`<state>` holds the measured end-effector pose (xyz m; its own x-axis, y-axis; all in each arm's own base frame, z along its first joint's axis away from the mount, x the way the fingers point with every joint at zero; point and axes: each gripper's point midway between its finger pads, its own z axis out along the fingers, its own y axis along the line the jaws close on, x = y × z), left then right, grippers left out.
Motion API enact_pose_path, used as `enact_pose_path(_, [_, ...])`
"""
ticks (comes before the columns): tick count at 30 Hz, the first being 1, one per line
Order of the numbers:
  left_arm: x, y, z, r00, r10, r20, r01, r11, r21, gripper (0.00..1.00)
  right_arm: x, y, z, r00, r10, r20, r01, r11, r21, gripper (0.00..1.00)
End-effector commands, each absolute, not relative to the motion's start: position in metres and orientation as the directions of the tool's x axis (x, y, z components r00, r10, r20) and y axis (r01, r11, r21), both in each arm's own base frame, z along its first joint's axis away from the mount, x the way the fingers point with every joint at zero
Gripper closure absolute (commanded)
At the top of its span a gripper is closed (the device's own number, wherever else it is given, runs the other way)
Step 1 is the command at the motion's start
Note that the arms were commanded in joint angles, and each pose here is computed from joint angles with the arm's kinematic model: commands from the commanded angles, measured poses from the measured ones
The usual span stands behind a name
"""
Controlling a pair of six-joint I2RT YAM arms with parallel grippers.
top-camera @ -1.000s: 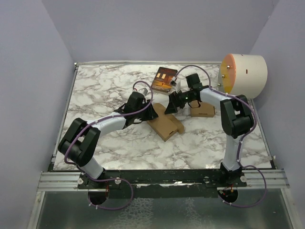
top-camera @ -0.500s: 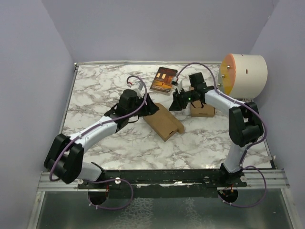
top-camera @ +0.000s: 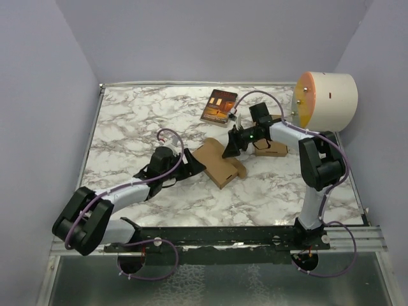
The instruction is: Fold the paper box
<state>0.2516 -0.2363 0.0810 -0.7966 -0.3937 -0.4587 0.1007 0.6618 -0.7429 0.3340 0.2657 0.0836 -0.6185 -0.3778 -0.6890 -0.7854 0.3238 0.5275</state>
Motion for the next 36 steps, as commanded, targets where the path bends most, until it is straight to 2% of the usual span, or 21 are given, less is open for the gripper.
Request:
enact_pose_path(1, [0.274,-0.263,0.115,-0.781,-0.418,-0.464,0.180,0.561,-0.808,0.26,0.315,0.269,0.059,-0.678,-0.404,-0.614,-0.733,0.313,0.603,0.44])
enact_pose_path(5, [0.286,-0.269,0.099,-0.801,-0.398,-0.448,0.148,0.593,-0.791,0.26,0.307,0.270,0.056,-0.690,-0.410,-0.597,-0.720,0.300,0.626,0.48])
enact_pose_path(8, [0.294,-0.273,0.083,-0.822,-0.373,-0.430,0.124,0.620,-0.775,0.27,0.299,0.272,0.056,-0.699,-0.412,-0.584,-0.708,0.280,0.649,0.55])
enact_pose_path(14, [0.311,-0.268,0.062,-0.846,-0.336,-0.413,0.096,0.667,-0.739,0.39,0.280,0.278,0.051,-0.732,-0.413,-0.543,-0.665,0.258,0.701,0.59])
enact_pose_path(17, [0.323,-0.261,0.063,-0.840,-0.323,-0.436,0.105,0.691,-0.715,0.41,0.274,0.279,0.047,-0.756,-0.405,-0.514,-0.633,0.253,0.731,0.62])
enact_pose_path(24, [0.346,-0.258,0.061,-0.852,-0.244,-0.464,0.160,0.722,-0.673,0.41,0.269,0.283,0.057,-0.766,-0.391,-0.511,-0.614,0.207,0.762,0.56])
enact_pose_path(31, [0.369,-0.257,0.059,-0.858,-0.170,-0.485,0.226,0.724,-0.652,0.40,0.285,0.273,0.067,-0.724,-0.391,-0.569,-0.675,0.225,0.703,0.42])
enact_pose_path(36, [0.386,-0.251,0.079,-0.820,-0.157,-0.550,0.277,0.733,-0.622,0.38,0.300,0.249,0.082,-0.683,-0.365,-0.632,-0.727,0.255,0.638,0.41])
